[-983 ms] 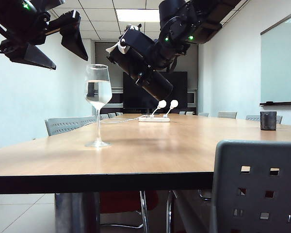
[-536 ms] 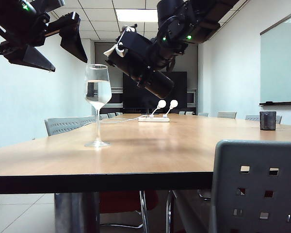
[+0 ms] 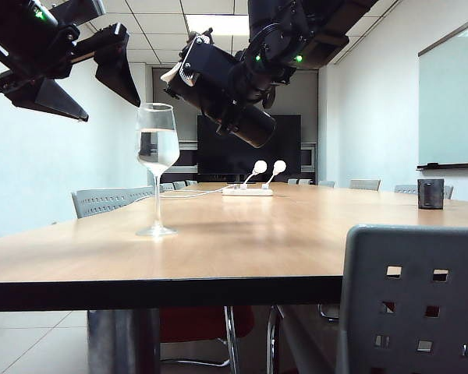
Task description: Pick up the black thermos cup, pour some water from it into the stemmed glass, and then put the thermos cup back on the table.
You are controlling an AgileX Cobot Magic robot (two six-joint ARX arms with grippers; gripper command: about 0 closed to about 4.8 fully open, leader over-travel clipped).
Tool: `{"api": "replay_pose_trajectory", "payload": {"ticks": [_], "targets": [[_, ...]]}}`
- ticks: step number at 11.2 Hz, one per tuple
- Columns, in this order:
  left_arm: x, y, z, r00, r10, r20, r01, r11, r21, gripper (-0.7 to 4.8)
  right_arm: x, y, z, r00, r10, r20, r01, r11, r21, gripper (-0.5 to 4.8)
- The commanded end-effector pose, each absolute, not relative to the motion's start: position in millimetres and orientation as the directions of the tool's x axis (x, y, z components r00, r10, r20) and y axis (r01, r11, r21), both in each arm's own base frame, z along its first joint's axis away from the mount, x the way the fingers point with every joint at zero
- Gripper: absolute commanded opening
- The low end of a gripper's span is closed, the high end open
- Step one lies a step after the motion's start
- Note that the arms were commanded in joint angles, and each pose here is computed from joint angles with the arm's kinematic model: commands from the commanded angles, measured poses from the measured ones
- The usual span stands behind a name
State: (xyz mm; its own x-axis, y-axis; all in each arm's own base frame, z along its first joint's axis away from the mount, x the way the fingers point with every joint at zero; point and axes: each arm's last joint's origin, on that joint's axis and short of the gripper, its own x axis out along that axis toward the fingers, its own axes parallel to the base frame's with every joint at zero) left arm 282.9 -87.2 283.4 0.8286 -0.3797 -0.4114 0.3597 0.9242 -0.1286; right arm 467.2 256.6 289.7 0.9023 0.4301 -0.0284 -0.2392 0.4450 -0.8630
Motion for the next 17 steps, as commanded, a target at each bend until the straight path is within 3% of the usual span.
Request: {"api": "replay_pose_trajectory", "payload": {"ticks": [1, 3, 4, 7, 9, 13, 17], "targets": [[283.6, -87.8, 290.0, 0.845, -0.392, -0.363, 0.373, 0.920, -0.123, 4.79, 462.9, 255.5, 313.3, 0.911, 0.402, 0.089, -0.266, 0.741, -0.617, 2.19], [284.2, -88.0, 291.8, 0.853, -0.392, -0.345, 0.374, 0.920, -0.119, 4.79, 461.6, 253.8, 317.4, 0.920, 0.380, 0.095, -0.325, 0.877, -0.355, 2.20], [287.4, -86.5, 298.2, 0.903, -0.326, -0.279, 0.346, 0.938, 0.025, 4.79, 455.4, 250.5, 329.0, 0.919, 0.387, 0.073, -0.389, 0.921, 0.009, 2.20], [291.6, -87.2, 297.9, 0.916, -0.312, -0.251, 0.333, 0.942, 0.045, 4.79, 446.6, 245.8, 344.6, 0.918, 0.392, 0.053, -0.394, 0.918, 0.042, 2.20], [311.7, -93.2, 282.7, 0.925, -0.316, -0.209, 0.332, 0.942, 0.046, 4.79, 430.8, 237.5, 371.5, 0.905, 0.423, 0.045, -0.425, 0.902, 0.076, 2.20], [341.0, -101.8, 246.7, 0.929, -0.316, -0.191, 0.331, 0.942, 0.048, 4.79, 419.9, 233.1, 383.4, 0.880, 0.475, 0.004, -0.474, 0.877, 0.082, 2.20], [350.3, -99.8, 238.8, 0.937, -0.307, -0.168, 0.321, 0.944, 0.068, 4.79, 440.2, 218.9, 380.4, 0.871, 0.470, 0.145, -0.483, 0.872, 0.075, 2.20]]}}
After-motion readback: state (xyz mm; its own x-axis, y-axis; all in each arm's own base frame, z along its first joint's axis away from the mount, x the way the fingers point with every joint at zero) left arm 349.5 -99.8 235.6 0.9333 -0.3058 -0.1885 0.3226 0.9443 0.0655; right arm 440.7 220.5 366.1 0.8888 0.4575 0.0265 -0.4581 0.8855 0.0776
